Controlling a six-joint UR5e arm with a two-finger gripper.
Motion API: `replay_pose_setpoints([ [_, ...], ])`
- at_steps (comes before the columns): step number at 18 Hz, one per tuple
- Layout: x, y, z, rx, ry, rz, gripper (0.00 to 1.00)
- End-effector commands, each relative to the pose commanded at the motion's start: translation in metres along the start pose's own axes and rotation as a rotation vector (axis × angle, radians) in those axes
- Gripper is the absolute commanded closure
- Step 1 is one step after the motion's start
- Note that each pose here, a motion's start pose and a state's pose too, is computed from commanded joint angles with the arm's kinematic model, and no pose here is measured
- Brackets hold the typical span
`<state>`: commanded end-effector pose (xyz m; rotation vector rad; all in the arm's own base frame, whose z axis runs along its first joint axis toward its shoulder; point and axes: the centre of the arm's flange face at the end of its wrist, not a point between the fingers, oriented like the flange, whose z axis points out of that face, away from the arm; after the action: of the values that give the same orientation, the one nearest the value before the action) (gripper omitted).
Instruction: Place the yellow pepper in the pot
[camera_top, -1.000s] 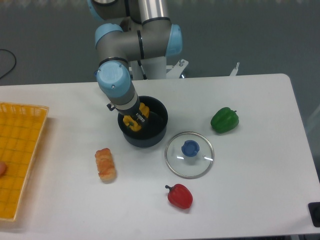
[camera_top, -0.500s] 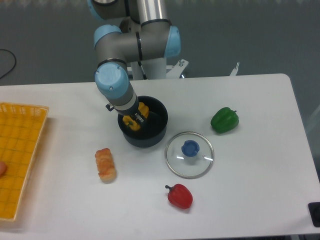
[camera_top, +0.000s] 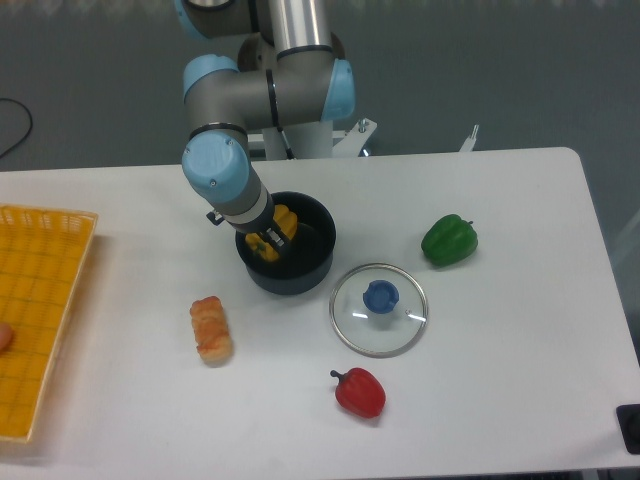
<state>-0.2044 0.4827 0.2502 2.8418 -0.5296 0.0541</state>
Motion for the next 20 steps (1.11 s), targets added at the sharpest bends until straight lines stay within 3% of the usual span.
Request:
replay_pose_setpoints([
  [3,-0.001,0.000,-0.003,0.003,-0.005,0.002,0.04],
  [7,-0.005,-0.001,-0.011,0.013,-0.020,-0.001,0.02],
  [13,-0.036,0.001,-0.067,0.078,-0.112,-0.060,0.00],
  [17,-0.073,0.022,-0.103,0.123,-0.168,-0.122,0.00],
  [20,-0.103,0.061,-0.107,0.141,-0.168,-0.169,0.00],
])
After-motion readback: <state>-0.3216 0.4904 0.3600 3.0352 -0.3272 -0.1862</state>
